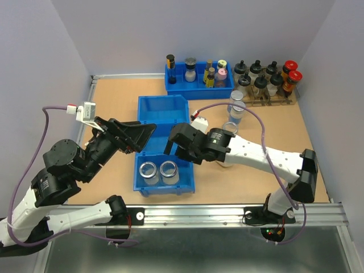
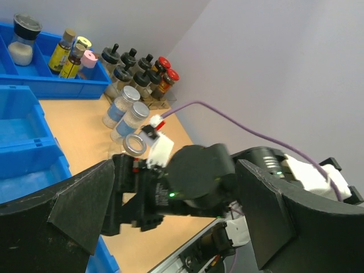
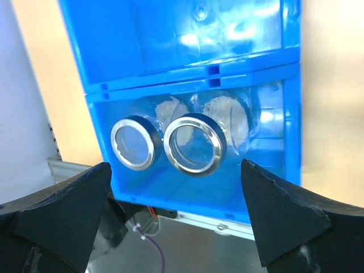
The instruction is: Organize the condiment bottles
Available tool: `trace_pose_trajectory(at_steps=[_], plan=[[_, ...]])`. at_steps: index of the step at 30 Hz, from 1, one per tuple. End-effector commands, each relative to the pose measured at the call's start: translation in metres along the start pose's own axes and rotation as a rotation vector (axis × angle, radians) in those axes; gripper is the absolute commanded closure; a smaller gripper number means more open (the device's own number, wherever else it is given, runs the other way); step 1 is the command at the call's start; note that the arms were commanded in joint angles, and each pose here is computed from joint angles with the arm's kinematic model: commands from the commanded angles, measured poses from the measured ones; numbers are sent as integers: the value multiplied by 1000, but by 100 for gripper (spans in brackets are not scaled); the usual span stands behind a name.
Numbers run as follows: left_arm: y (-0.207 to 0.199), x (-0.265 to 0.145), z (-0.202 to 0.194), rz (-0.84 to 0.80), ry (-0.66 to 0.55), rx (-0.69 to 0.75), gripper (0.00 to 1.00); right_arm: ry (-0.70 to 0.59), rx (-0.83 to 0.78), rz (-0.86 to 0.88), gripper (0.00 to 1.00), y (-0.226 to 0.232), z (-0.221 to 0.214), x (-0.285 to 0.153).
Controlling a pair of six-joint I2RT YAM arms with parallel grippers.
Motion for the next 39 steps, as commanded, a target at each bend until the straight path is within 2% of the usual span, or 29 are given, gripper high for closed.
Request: trace_pose_trajectory(at_steps=[1, 6, 7, 10, 12, 14, 17, 20, 24, 27, 39], plan=[[-9, 8, 13, -15, -36, 4, 1, -139, -107, 14, 0, -17, 36, -28], [-16, 16, 8, -40, -15, 4, 1, -190, -138, -106, 0, -82, 87, -28], [-19, 17, 8, -56, -18, 1, 1, -210, -140, -124, 0, -97, 109, -33], [-22, 22, 5, -66, -10, 3, 1, -271, -124, -135, 0, -113, 147, -48], [-27, 28, 2, -80, -1, 12, 1, -277, -148, -152, 0, -123, 161, -52], [-30, 32, -1, -90, 13, 22, 1, -231, -130, -182, 0, -139, 175, -49], [-36, 39, 0, -100, 23, 34, 1, -157, -91, -242, 0, -167, 181, -40], [-38, 39, -1, -108, 28, 27, 1, -161, -96, -279, 0, -179, 188, -40], [-36, 35, -3, -109, 27, 4, 1, -58, -127, -308, 0, -189, 180, -25], [-34, 32, -3, -108, 22, -9, 1, 17, -161, -295, 0, -188, 171, -17], [-32, 32, -7, -106, 22, -9, 1, 150, -318, -268, 0, -184, 164, 1]])
Point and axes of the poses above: each gripper's point midway between its finger pads, its own x axis out along the fingers, its own y axis along the line the jaws close on, z = x × y, the point moved 2 cm from there along -x, back along the fingers, and after that the axes turned 14 degrees about x, right-handed, at the moved point
